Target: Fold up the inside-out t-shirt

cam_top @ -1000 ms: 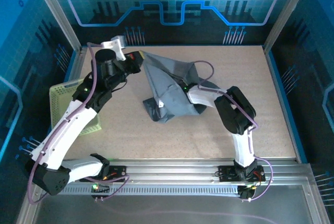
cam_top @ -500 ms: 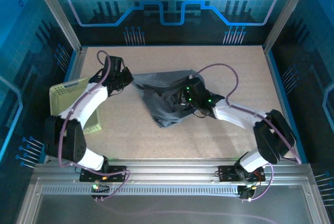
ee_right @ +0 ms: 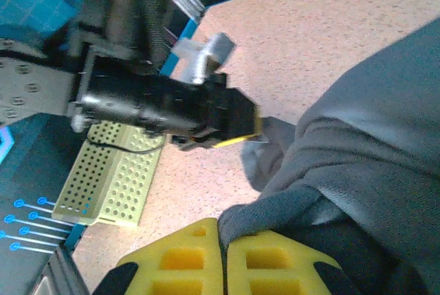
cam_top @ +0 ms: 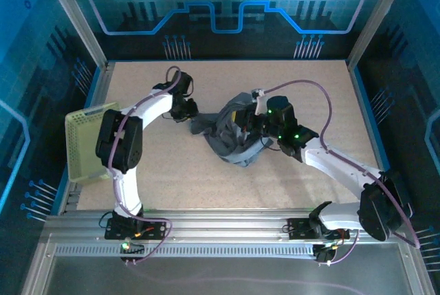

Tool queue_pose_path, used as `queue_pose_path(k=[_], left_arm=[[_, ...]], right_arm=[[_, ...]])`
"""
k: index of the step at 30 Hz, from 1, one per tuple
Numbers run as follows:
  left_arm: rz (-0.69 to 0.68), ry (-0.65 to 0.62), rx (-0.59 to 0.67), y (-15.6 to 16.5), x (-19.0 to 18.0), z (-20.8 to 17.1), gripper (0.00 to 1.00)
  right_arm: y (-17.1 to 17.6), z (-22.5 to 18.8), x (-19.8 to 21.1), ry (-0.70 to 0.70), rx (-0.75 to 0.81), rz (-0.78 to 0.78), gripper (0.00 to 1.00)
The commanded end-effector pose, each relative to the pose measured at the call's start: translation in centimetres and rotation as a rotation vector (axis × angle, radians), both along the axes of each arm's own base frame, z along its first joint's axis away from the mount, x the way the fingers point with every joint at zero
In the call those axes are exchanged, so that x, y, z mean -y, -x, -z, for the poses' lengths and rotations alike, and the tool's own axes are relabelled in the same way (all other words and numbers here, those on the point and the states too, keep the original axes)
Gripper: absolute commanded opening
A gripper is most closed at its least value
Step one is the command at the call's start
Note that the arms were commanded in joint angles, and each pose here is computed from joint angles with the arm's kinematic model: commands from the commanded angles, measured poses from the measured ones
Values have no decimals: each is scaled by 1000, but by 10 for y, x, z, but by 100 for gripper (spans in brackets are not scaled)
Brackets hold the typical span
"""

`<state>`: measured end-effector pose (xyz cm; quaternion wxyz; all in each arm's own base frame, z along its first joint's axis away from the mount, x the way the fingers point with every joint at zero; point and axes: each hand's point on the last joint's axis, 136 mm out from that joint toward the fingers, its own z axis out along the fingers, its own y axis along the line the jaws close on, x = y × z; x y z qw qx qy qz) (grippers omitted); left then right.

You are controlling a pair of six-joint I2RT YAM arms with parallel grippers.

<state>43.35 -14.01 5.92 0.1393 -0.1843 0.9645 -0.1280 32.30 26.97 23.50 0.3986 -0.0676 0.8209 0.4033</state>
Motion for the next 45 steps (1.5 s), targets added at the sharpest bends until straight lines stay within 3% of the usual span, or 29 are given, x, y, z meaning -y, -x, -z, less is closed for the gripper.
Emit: queue_pose_path(k=[1,3,6,8,10,15,18,22,25,30,39,42,44,45], left_arm=[[57,-22,-32,17,8,-5,31],[57,-27,-2,18,8,-15,37],[64,-51,25,24,2,-29,53],[49,-68,72,29,-6,-44,56],[26,-71,154,35,-13,-65,71],[1,-6,387,43,-18,-129,78],[146,143,537,52,20,-167,79],[439,291,635,85,95,-194,79],[589,357,651,108,134,-185,81],[733,354,552,125,167,-143,75],[834,451,492,152,176,-115,75],[865,478,458,156,186,-106,81],[853,451,432,150,189,-96,80],[827,422,411,143,189,-86,74]], right_arm=[[4,-27,-13,-20,86,-57,0],[5,-27,-13,-57,87,-70,0],[11,-42,-7,-50,124,-70,0],[17,-61,0,-35,177,-69,0],[26,-85,8,-1,238,-92,0],[59,-129,26,84,422,-171,0],[73,-116,30,123,470,-227,0],[75,-68,35,118,417,-243,0],[74,-45,34,110,380,-242,0],[75,-40,33,101,374,-246,0],[80,-47,34,99,387,-265,0],[79,-47,34,91,386,-258,0],[78,-45,33,83,380,-256,0],[78,-45,33,81,379,-253,0]])
